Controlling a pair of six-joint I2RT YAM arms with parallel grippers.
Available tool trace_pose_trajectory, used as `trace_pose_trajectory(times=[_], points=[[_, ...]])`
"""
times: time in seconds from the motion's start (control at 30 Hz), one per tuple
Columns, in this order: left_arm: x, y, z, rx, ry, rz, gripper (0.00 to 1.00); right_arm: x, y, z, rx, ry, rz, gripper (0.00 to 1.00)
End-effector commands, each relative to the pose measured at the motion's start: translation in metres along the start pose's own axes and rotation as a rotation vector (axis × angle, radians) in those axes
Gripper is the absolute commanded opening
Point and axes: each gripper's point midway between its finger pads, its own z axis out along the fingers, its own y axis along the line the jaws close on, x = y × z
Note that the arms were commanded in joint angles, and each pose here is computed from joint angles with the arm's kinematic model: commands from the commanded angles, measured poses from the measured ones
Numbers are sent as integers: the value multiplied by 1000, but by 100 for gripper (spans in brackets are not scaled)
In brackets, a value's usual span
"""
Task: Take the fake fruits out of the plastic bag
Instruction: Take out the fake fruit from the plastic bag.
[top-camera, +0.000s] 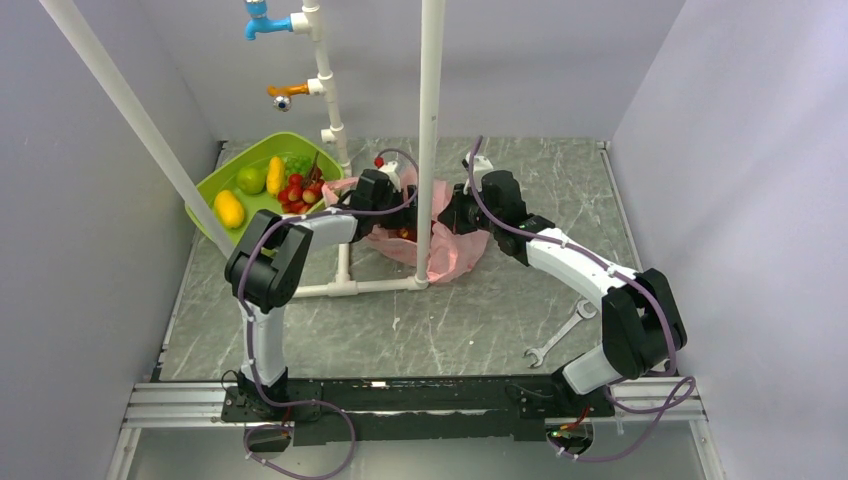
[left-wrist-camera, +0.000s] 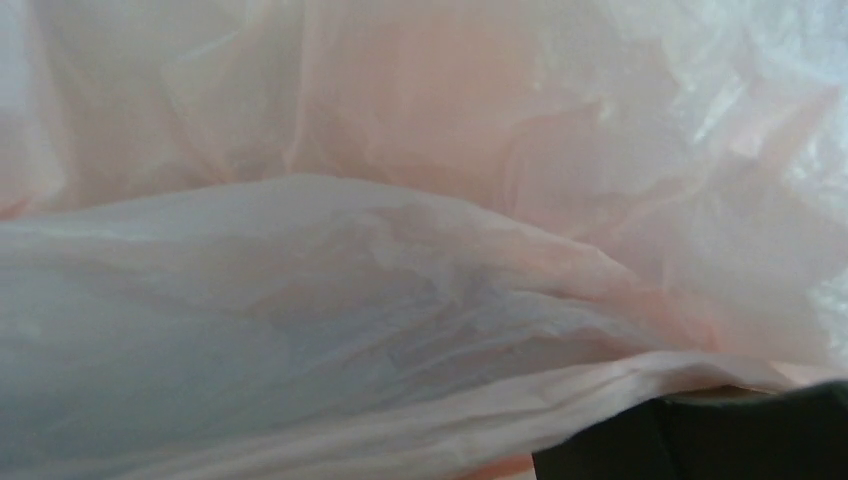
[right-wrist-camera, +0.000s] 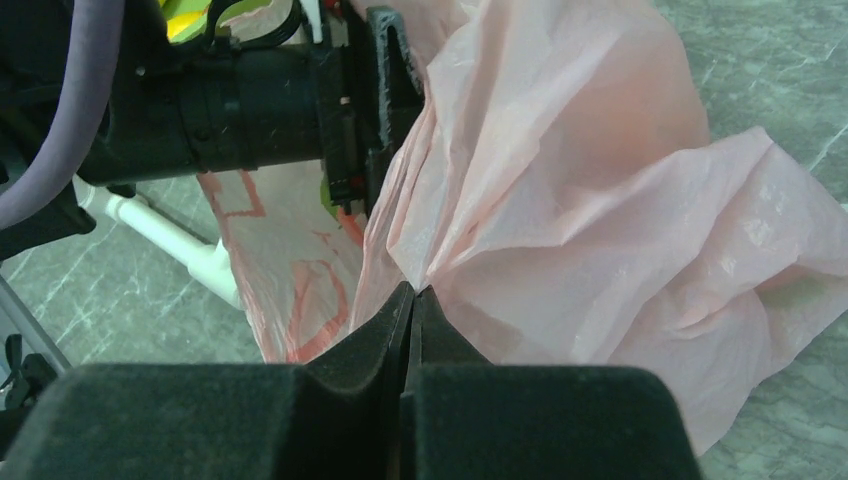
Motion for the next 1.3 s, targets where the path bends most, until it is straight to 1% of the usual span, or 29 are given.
trace_pose_trajectory(times=[0.0, 0.13, 0.23, 0.4, 0.63, 0.67, 0.73, 0.77, 0.87, 0.93, 1.07, 1.17, 1.27], points=[[-11, -2, 11, -1, -26, 21, 73, -29, 13, -10, -38, -86, -20, 0], [-14, -7, 8, 22, -24, 30, 56, -26, 10, -15, -29, -87, -21, 0], [-16, -13, -3, 38, -21, 36, 43, -22, 8, -17, -24, -84, -21, 0], [-15, -29, -36, 84, -18, 43, 29, -12, 4, -15, -19, -67, -28, 0], [-9, -52, -73, 181, 7, 14, 18, -8, -3, -13, 1, -58, -33, 0], [-9, -54, -78, 185, 14, 17, 14, -8, -3, -14, 4, -60, -34, 0], [-8, -57, -89, 189, 27, 29, 9, -9, -4, -17, 10, -63, -34, 0], [-8, -58, -94, 193, 31, 33, 5, -8, -5, -18, 14, -64, -34, 0], [-5, -63, -109, 212, 46, 42, 0, -6, -8, -22, 26, -68, -29, 0], [1, -64, -117, 219, 60, 30, 0, -4, -9, -23, 30, -70, -30, 0], [8, -68, -140, 235, 34, 19, 0, -2, -12, -23, 35, -72, -15, 0], [9, -52, -159, 128, 7, 41, 0, -3, -12, -25, 28, -80, -13, 0], [5, -18, -185, -102, -31, 36, 0, -4, -12, -25, 31, -83, -19, 0]])
